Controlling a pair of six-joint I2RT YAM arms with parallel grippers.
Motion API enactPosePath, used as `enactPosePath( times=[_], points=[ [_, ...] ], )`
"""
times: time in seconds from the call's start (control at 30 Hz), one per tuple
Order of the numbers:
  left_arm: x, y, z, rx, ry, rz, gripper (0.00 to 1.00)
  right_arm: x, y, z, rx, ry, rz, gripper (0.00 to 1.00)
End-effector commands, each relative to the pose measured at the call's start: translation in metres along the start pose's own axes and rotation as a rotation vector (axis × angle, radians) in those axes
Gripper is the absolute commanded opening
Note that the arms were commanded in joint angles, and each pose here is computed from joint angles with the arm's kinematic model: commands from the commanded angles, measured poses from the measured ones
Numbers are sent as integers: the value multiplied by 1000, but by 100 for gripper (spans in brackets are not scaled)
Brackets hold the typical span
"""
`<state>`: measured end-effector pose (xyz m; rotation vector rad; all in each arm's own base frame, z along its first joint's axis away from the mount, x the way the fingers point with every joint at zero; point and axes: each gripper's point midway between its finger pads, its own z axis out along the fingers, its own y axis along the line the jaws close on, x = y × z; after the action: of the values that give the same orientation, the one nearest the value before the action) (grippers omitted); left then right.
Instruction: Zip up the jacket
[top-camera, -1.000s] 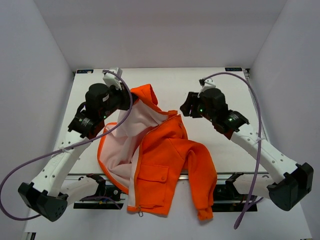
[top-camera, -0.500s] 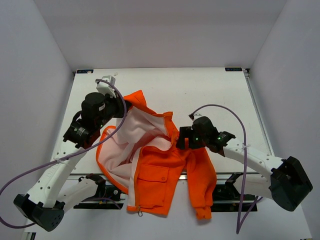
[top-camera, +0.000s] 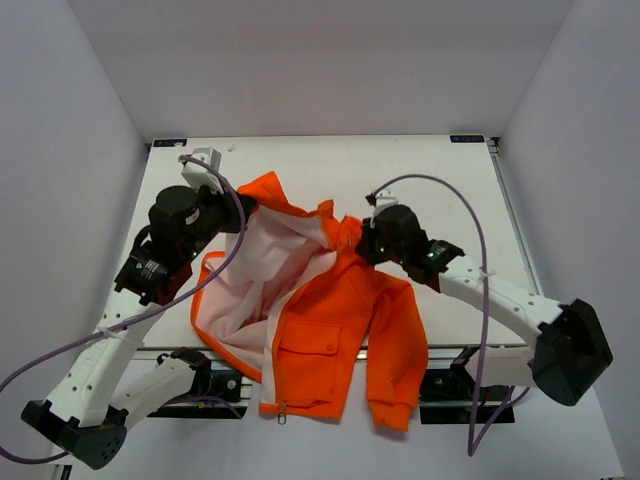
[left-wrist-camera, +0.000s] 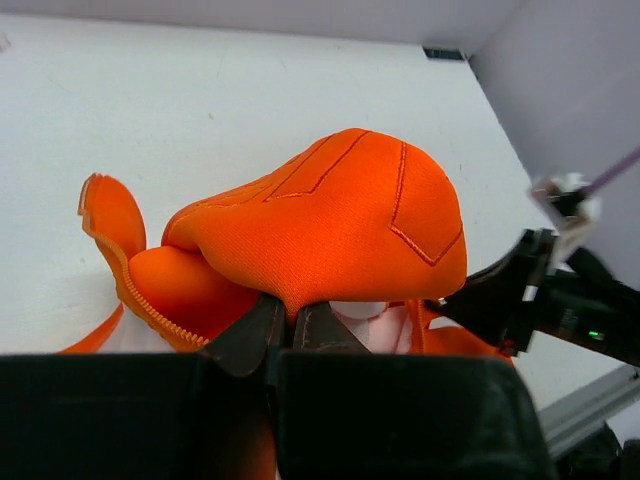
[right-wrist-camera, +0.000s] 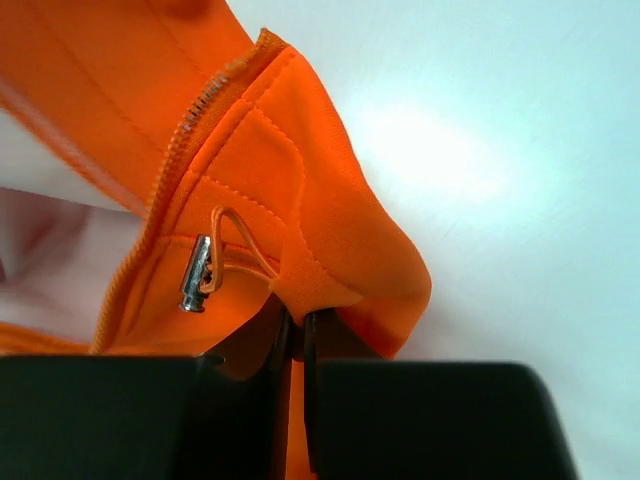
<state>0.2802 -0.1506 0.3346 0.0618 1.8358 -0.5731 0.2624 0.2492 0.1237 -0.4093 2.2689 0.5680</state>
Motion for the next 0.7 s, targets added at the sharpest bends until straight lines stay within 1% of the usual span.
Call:
enactPosePath(
  times=[0.0, 0.03, 0.07, 0.1, 0.13, 0.17, 0.2, 0.23, 0.27, 0.3, 0.33, 0.43, 0.47, 0.53, 0.57, 0.6, 0.67],
  points=[
    [-85, -17, -27, 18, -263, 1, 0, -117, -3, -63, 117, -359, -75, 0],
    [-95, -20, -32, 22, -292, -3, 0, -146, 0, -86, 135, -442, -80, 0],
    [-115, -28, -43, 47, -340, -5, 0, -166, 5, -114, 122, -522, -111, 0],
    [-125, -36, -49, 74, -360, -3, 0, -181, 11, -134, 102, -570, -120, 0],
    [-134, -48, -58, 128, -370, 3, 0, -206, 31, -167, 25, -643, -134, 0],
    [-157, -61, -77, 174, -420, 8, 0, -214, 40, -195, -20, -687, -151, 0],
    [-165, -73, -88, 227, -437, 10, 0, -220, 56, -217, -100, -720, -177, 0],
    [-174, -82, -100, 267, -457, 9, 0, -235, 68, -250, -153, -790, -190, 0],
    [-191, -91, -121, 301, -509, 5, 0, -238, 75, -278, -193, -841, -207, 0],
    [-200, -96, -138, 327, -541, -7, 0, -240, 86, -297, -256, -867, -241, 0],
    [-205, -101, -148, 354, -555, -13, 0, -248, 92, -333, -286, -938, -251, 0],
    [-224, -118, -190, 445, -627, -43, 0, -251, 101, -378, -342, -1007, -269, 0],
    [-225, -123, -199, 481, -632, -46, 0, -255, 104, -407, -366, -1071, -267, 0],
    [-232, -132, -219, 536, -659, -68, 0, -256, 113, -433, -417, -1106, -297, 0],
    [-231, -139, -225, 580, -652, -59, 0, -260, 116, -436, -427, -1104, -302, 0],
    [-231, -144, -231, 610, -651, -61, 0, -262, 120, -457, -441, -1123, -315, 0],
    [-235, -152, -239, 656, -659, -56, 0, -274, 123, -453, -432, -1101, -318, 0]
  ],
)
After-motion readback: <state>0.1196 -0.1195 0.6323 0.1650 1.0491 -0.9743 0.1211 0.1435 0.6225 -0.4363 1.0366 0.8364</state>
